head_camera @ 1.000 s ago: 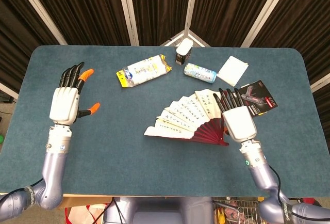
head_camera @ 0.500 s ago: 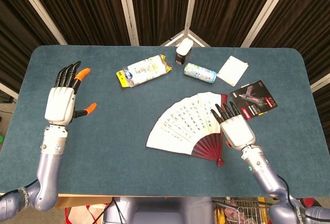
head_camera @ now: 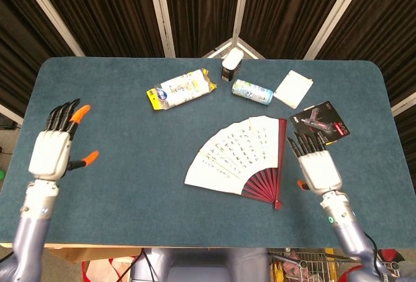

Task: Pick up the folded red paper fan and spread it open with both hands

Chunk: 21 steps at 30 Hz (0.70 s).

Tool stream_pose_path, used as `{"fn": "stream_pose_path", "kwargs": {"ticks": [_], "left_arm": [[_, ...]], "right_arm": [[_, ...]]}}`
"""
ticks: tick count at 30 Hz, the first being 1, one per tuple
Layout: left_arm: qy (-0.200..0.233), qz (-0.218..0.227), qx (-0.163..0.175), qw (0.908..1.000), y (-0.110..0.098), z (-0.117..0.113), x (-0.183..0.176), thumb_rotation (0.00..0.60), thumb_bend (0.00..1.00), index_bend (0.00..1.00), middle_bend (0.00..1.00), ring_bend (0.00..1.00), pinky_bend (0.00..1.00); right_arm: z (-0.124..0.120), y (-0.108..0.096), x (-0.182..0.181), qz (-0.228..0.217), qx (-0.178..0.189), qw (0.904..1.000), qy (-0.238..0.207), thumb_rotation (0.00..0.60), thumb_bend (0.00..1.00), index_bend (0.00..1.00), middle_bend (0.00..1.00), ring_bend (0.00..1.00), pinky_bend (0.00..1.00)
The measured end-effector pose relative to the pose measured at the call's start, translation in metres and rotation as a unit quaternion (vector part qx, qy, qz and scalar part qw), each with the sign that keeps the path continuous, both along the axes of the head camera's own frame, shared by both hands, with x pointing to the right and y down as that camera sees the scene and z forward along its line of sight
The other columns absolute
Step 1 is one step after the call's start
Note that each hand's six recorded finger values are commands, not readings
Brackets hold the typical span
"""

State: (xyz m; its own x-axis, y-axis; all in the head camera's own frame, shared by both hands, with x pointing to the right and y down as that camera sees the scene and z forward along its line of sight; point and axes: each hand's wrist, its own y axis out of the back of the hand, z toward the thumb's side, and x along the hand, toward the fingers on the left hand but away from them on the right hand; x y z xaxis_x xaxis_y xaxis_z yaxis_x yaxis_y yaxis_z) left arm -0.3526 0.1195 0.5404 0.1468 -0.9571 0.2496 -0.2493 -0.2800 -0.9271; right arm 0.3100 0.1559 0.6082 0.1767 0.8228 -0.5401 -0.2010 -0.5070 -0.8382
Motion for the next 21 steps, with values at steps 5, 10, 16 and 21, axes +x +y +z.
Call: {"fn": "stream_pose_path", "kwargs": {"ticks": [5,10,16,21], "left_arm": [[-0.018,0.004,-0.017,0.9997,0.031,-0.011,-0.028,0.6,0.02,0.07,0.0,0.0,0.0],[-0.017,-0.007,-0.04,0.999,0.065,-0.019,-0.052,0.6,0.0,0.06,0.0,0.0,0.0],[-0.034,-0.019,-0.06,0.9974,0.107,-0.026,-0.083,0.6,0.0,0.05,0.0,0.0,0.0],[-0.054,-0.024,-0.055,0.9967,0.127,-0.027,-0.107,0.6,0.0,0.0,0.0,0.0,0.0]], "right_arm": [[-0.007,0.018,0.021,0.055,-0.005,0.998,-0.029,0.6,0.04,0.0,0.0,0.0,0.0],[-0.022,0.042,0.041,0.114,-0.013,0.9915,-0.06,0.6,0.04,0.0,0.0,0.0,0.0],[-0.042,0.073,0.06,0.139,-0.012,0.988,-0.066,0.6,0.04,0.0,0.0,0.0,0.0],[-0.059,0.092,0.07,0.127,0.018,0.9891,-0.072,0.6,0.04,0.0,0.0,0.0,0.0]]}}
